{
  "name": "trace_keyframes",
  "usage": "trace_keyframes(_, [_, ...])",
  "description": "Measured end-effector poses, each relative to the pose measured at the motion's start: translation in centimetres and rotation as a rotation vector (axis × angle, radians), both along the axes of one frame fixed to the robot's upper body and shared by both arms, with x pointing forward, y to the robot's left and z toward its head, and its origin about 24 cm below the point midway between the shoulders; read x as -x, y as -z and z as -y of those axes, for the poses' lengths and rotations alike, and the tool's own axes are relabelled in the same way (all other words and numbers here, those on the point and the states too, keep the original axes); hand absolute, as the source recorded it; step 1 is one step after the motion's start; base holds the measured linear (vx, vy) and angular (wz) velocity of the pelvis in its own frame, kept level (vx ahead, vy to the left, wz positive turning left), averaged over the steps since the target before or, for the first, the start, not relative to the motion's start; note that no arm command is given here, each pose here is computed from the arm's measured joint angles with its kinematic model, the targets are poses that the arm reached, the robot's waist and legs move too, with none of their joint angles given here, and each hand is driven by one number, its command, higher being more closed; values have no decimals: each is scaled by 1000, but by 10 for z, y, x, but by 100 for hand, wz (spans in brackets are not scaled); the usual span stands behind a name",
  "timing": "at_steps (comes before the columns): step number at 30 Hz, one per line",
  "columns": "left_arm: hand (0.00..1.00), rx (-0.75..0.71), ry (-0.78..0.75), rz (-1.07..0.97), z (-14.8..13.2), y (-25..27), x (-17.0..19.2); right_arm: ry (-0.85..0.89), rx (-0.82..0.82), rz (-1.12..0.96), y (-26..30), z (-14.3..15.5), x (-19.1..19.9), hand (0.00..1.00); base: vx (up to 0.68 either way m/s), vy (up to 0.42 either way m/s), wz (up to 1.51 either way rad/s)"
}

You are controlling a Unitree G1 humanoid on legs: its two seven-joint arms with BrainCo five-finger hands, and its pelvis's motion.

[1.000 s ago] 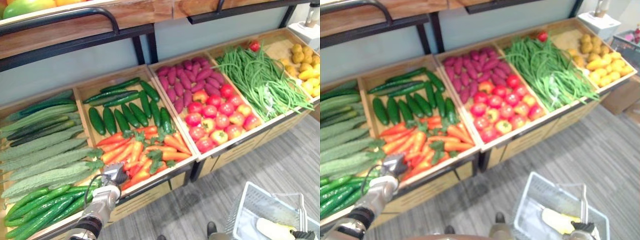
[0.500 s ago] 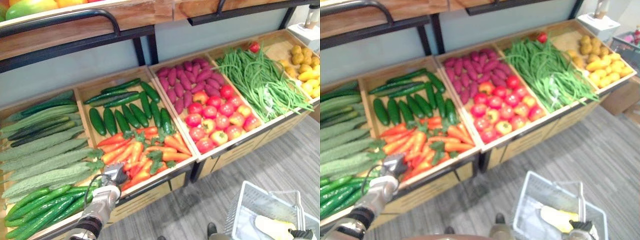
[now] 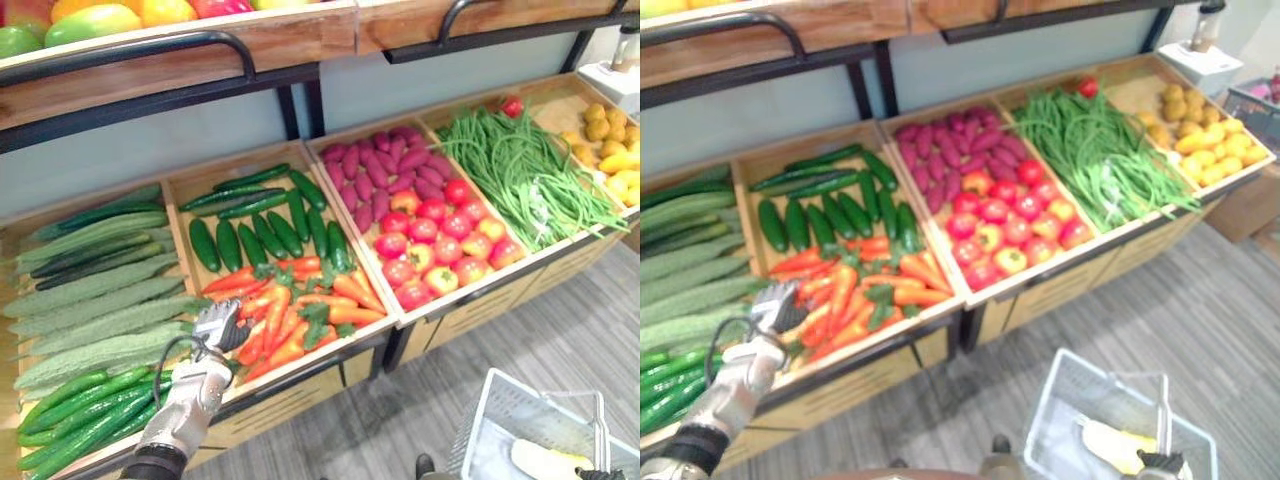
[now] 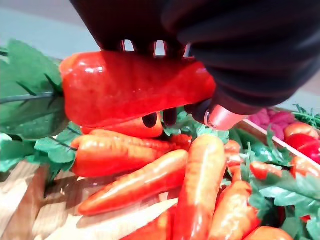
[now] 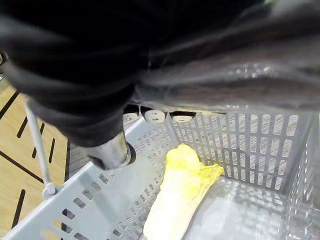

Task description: Pick vegetable in the basket

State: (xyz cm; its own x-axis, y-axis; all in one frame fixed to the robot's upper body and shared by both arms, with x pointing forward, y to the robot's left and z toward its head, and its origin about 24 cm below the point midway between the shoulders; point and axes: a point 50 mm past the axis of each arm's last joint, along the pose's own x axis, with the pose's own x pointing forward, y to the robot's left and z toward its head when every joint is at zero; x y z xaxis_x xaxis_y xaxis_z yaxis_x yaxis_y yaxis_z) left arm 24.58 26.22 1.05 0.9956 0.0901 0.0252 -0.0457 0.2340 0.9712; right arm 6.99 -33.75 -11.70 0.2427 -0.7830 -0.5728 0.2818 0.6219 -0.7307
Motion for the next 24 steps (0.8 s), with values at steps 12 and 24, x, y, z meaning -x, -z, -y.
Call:
trace_keyframes(12, [100, 65, 63, 132, 12, -27, 0, 4, -17, -14, 4, -5, 6, 100, -11, -1, 2])
trace_keyframes(24, [100, 168, 327, 255, 67, -59, -7, -167, 14, 13, -3, -11, -21, 100, -14, 0, -4])
